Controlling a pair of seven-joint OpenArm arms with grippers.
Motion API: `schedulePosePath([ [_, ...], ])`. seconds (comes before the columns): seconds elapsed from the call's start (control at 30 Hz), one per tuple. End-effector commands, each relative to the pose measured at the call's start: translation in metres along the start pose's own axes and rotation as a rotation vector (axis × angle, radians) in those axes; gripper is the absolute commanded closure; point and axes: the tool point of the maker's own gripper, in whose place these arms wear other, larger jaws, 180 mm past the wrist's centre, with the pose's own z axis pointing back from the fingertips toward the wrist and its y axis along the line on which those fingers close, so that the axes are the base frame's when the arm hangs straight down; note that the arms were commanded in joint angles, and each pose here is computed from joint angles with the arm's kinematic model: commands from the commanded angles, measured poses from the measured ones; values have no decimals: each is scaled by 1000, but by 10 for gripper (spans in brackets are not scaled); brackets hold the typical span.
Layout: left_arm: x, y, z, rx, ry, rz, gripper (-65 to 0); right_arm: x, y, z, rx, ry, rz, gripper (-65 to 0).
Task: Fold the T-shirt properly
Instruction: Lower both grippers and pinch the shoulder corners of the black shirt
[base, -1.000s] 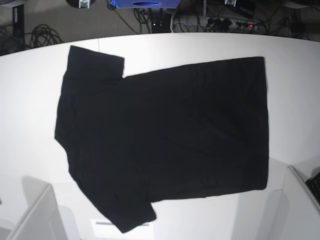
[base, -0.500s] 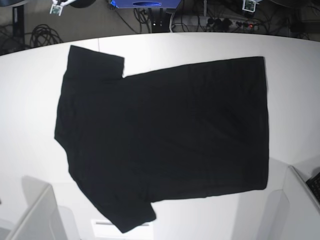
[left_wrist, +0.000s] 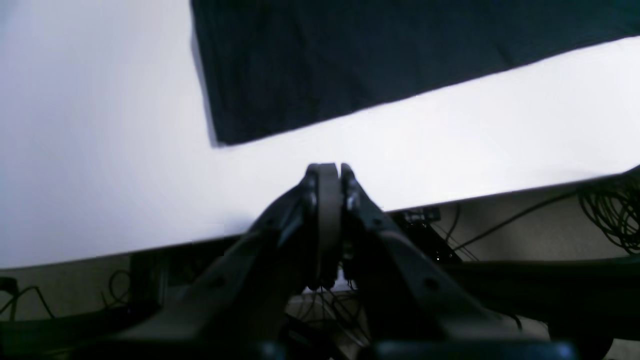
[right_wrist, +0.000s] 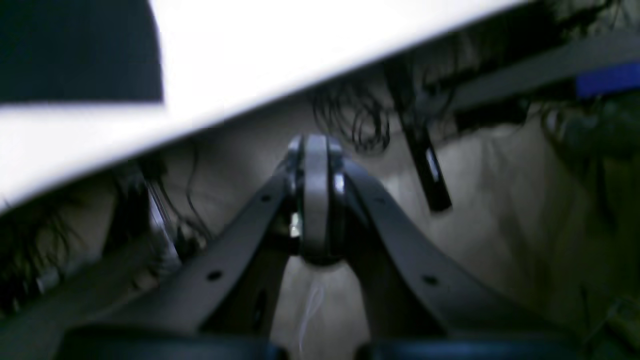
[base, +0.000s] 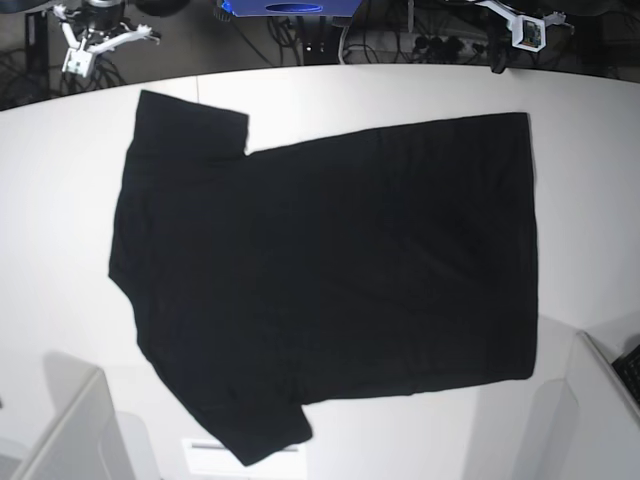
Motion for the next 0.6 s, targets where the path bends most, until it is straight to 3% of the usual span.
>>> schedulePosePath([
  [0.0, 9, 0, 1, 4, -34, 3, 0, 18, -1, 3, 2, -61, -19, 0],
  [0.17, 15, 1, -4, 7, -54, 8, 0, 29, 17, -2, 95, -70, -204, 0],
  [0.23, 17, 8, -4, 25, -60, 1, 0, 37, 35, -4, 204, -68, -255, 0],
  [0.27, 18, 13, -4, 39, -64, -3, 0, 42, 45, -4, 272, -66, -265, -33],
  [0.4, 27, 31, -8, 87, -89, -23, 0, 60, 79, 1, 515, -57, -311, -371],
  [0.43, 29, 35, -7, 96, -91, -28, 0, 66, 79, 2, 543, -66, -324, -401],
  [0.5, 30, 41, -7, 112, -96, -21, 0, 79, 80, 1, 584, -88, -376, -389],
  [0.57, 32, 48, -6, 130, -102, 35, -92, 86, 75, -3, 590, -82, -404, -360],
])
